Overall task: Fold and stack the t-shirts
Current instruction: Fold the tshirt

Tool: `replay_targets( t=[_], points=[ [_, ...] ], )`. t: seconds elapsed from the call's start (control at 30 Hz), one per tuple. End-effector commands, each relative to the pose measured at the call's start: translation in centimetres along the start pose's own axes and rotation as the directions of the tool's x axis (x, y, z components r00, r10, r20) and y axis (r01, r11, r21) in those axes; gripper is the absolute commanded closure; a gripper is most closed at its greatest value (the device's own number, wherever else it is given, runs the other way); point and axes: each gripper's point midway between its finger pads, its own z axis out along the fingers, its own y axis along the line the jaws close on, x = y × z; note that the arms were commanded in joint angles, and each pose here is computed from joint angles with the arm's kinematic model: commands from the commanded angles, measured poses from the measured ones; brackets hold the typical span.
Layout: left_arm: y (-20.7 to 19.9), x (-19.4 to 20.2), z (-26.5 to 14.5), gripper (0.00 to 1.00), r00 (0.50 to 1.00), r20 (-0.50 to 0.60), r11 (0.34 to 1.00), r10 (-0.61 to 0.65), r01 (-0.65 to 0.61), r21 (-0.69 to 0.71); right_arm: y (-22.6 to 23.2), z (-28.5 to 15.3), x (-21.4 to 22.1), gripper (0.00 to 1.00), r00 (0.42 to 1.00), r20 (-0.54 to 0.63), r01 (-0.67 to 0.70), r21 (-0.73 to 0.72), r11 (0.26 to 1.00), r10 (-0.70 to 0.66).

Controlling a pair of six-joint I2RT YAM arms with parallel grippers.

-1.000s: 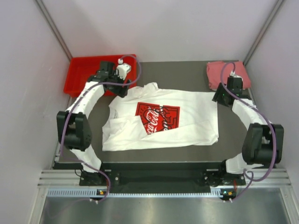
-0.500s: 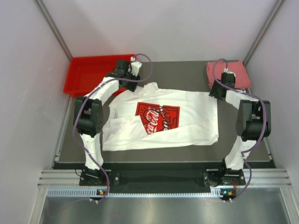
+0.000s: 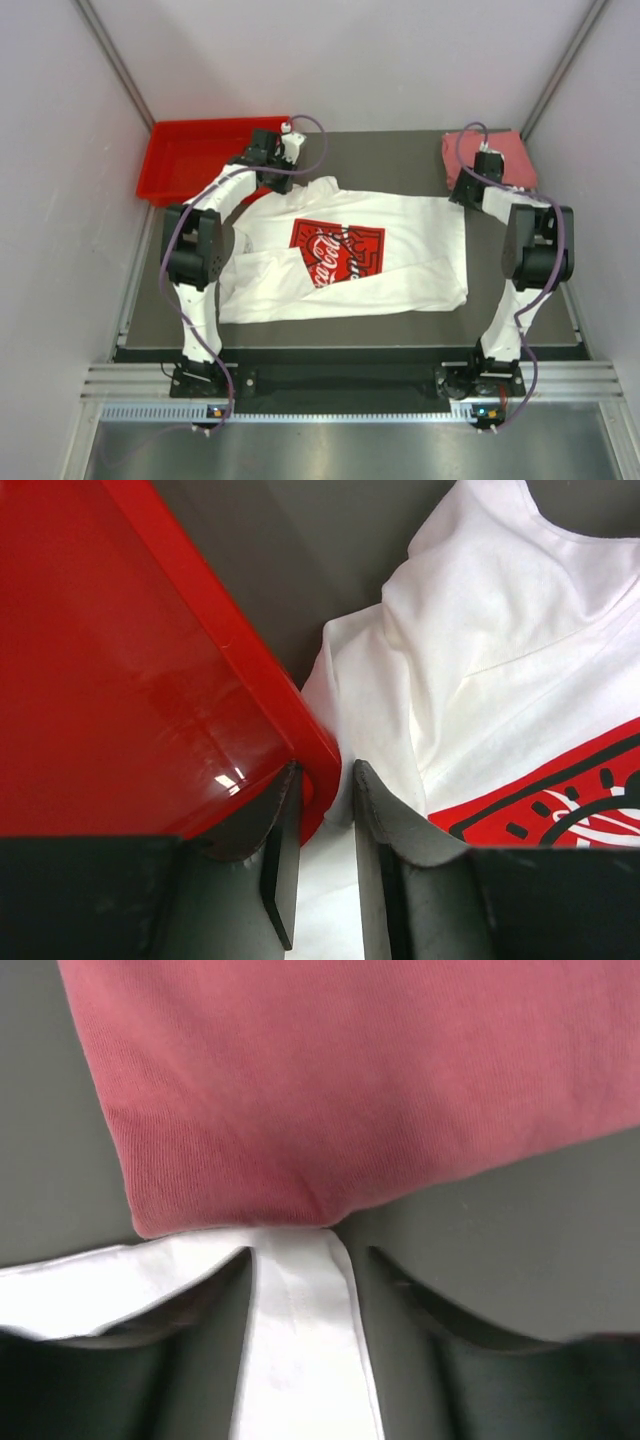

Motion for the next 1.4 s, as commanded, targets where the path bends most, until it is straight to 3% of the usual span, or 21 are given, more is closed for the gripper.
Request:
replay_targets(
  t=[0.0,0.1,0.17,0.23,0.27,0.5,0.6,0.73,0.87,1.0,1.07,1.27,1.3,1.37],
  points=[
    [0.1,-2.9,-2.1,0.76,0.996,0.083,1.0,0.023,-0.024,0.001,0.3,0.4,-2.2,0.59,0.999,0.043,-0.012,-0.024,1.0,0.013],
    [0.1,-2.8,-2.0,0.71,0.997,0.077,1.0,0.025,-0.026,0.002,0.3,0.2,-2.1,0.72,0.999,0.046,-0.015,-0.025,1.0,0.016],
    [-0.1,-2.8,-2.0,0.5,0.997,0.076,1.0,0.026,-0.027,0.012,0.4,0.1,-2.0,0.74,0.999,0.044,-0.013,-0.033,0.999,0.014],
    [-0.1,-2.9,-2.0,0.45,0.997,0.079,1.0,0.024,-0.025,0.01,0.4,0.0,-1.8,0.74,0.999,0.037,-0.012,-0.037,0.999,0.014],
    [0.2,-3.1,-2.1,0.44,0.996,0.082,1.0,0.02,-0.02,-0.003,0.4,-0.1,-1.8,0.74,0.999,0.036,-0.011,-0.038,0.999,0.012],
    [0.5,-4.5,-2.1,0.48,0.994,0.112,1.0,0.007,-0.005,-0.017,0.7,-0.4,-1.8,1.0,0.999,0.036,0.0,-0.057,0.998,0.002],
    [0.7,-4.3,-1.6,0.49,0.995,0.1,1.0,0.006,-0.003,-0.029,0.8,-0.5,-1.8,1.0,0.999,0.042,-0.004,-0.063,0.998,0.007],
    [0.6,-3.8,-1.4,0.62,0.997,0.082,1.0,0.005,-0.003,-0.02,0.8,-0.6,-1.6,1.0,0.999,0.035,-0.005,-0.066,0.998,0.008],
    [-0.1,-2.5,-1.5,0.53,1.0,0.015,1.0,0.019,-0.019,0.016,0.9,-0.8,-2.0,1.0,0.999,0.043,-0.002,-0.067,0.998,0.005],
    [0.0,-1.4,-1.1,0.53,0.999,-0.023,0.999,0.034,-0.033,0.019,0.8,-0.9,-1.9,1.0,0.999,0.041,0.001,-0.064,0.998,0.002],
    [-0.3,-1.2,-1.0,0.55,0.999,-0.03,0.999,0.035,-0.034,0.035,0.8,-0.8,-1.8,1.0,0.999,0.04,0.001,-0.062,0.998,0.002],
    [-0.9,-1.6,-1.5,0.85,0.999,-0.019,0.998,0.05,-0.05,0.044,0.6,-0.7,-1.7,1.0,0.999,0.033,0.002,-0.056,0.998,-0.001],
    [-0.9,-1.6,-1.5,0.96,0.998,-0.018,0.998,0.052,-0.051,0.041,0.5,-0.7,-1.5,1.0,1.0,0.029,0.003,-0.055,0.998,-0.001],
    [-0.7,-1.7,-1.6,1.0,0.998,-0.018,0.998,0.054,-0.054,0.032,0.6,-0.9,-1.6,1.0,0.999,0.033,-0.001,-0.056,0.998,0.002]
  ],
)
